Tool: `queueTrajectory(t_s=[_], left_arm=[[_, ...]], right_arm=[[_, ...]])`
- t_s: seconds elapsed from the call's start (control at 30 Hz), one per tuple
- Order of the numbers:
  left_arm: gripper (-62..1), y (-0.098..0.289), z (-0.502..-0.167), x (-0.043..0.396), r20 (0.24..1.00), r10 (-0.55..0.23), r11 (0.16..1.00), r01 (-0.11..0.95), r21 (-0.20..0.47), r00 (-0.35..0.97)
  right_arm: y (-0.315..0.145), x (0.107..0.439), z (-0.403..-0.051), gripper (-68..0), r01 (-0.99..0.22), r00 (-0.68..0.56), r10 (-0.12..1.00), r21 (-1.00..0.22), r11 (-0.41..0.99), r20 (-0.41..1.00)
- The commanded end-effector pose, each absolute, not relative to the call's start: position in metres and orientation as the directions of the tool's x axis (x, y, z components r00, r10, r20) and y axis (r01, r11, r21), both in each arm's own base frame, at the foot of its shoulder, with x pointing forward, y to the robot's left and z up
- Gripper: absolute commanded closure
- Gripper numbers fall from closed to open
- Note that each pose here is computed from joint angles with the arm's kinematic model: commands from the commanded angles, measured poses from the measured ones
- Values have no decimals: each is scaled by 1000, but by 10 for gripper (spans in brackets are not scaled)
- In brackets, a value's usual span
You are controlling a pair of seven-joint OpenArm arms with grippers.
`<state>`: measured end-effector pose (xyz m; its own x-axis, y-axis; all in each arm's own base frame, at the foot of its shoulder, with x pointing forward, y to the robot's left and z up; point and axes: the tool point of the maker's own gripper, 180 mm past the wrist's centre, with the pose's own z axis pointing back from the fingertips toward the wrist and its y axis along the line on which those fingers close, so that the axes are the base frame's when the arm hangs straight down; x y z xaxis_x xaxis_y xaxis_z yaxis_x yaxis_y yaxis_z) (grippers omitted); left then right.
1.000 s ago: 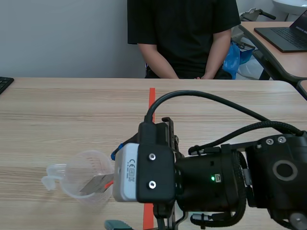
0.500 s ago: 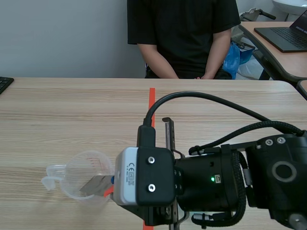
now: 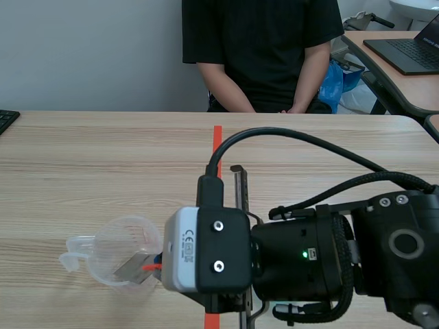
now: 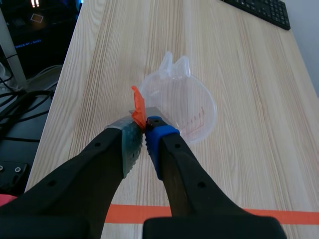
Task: Do the redox reaction experiment.
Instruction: 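Lift the metal plate out of the left beaker, then move the plate over the blue solution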
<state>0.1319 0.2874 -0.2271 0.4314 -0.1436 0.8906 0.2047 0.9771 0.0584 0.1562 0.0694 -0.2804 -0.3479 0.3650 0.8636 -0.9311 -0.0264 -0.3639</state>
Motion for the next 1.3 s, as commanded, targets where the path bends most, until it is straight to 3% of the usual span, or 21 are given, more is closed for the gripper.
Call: queueTrajectory(t_s=[0.0, 0.9, 1.27], left_arm=[[-623, 285, -215, 138, 910, -144, 976, 210, 65, 388], [-623, 285, -215, 138, 910, -143, 976, 210, 64, 388], [-623, 285, -215, 138, 910, -143, 976, 210, 64, 388]], right_arm=[[71, 161, -266, -15, -918, -382, 331, -395, -30, 863], [79, 198, -208, -15, -926, -291, 164, -321, 198, 943], [83, 191, -173, -16, -929, -266, 186, -303, 212, 946]])
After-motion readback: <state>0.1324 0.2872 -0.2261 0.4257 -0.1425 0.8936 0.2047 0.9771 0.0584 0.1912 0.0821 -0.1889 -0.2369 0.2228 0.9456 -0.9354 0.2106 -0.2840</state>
